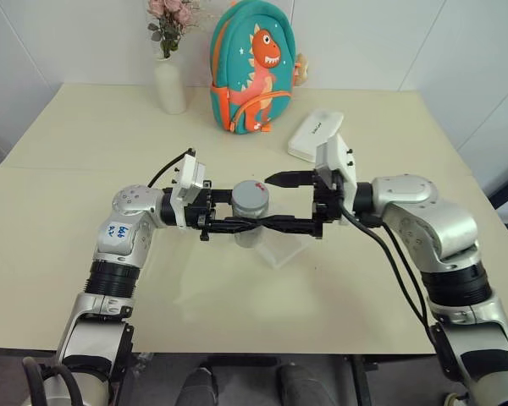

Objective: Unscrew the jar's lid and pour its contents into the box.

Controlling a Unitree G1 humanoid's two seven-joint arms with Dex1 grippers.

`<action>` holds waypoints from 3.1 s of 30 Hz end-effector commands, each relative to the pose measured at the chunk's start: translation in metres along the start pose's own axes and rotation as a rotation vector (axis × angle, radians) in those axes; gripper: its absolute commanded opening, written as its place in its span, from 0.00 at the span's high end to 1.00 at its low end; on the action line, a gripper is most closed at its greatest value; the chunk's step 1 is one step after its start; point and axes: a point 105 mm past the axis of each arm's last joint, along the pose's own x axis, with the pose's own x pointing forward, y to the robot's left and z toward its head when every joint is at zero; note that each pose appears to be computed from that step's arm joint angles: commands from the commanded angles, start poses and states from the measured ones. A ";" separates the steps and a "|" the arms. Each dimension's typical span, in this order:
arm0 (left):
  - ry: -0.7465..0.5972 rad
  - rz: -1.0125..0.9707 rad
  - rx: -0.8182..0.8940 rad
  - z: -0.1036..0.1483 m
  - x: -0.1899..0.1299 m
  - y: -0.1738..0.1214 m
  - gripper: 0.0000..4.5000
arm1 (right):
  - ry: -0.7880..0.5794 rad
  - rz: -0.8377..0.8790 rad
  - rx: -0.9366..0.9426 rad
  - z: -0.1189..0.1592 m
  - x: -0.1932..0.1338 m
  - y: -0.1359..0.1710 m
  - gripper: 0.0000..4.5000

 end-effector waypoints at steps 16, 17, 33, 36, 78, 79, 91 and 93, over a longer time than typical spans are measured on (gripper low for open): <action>-0.039 -0.047 0.040 0.005 0.015 0.002 0.54 | -0.168 0.099 -0.041 0.040 0.038 0.015 0.00; -0.039 -0.048 0.042 0.005 0.016 0.002 0.54 | -0.171 0.104 -0.040 0.041 0.041 0.016 0.00; -0.045 -0.061 0.059 0.008 0.018 0.000 0.54 | -0.137 0.033 -0.061 0.031 0.047 -0.002 0.00; -0.044 -0.061 0.059 0.008 0.017 -0.001 0.54 | -0.133 0.023 -0.065 0.031 0.044 -0.004 0.00; -0.016 -0.017 0.043 0.002 0.005 0.005 0.54 | -0.094 0.067 -0.043 0.042 -0.002 0.022 0.00; -0.017 -0.018 0.044 0.001 0.006 0.005 0.54 | -0.100 0.068 -0.040 0.043 -0.002 0.022 0.00; -0.037 -0.044 0.058 0.003 0.017 0.007 0.54 | -0.136 0.021 -0.021 0.035 0.036 0.011 0.00; -0.038 -0.044 0.059 0.004 0.017 0.006 0.54 | -0.143 0.015 -0.023 0.036 0.040 0.008 0.00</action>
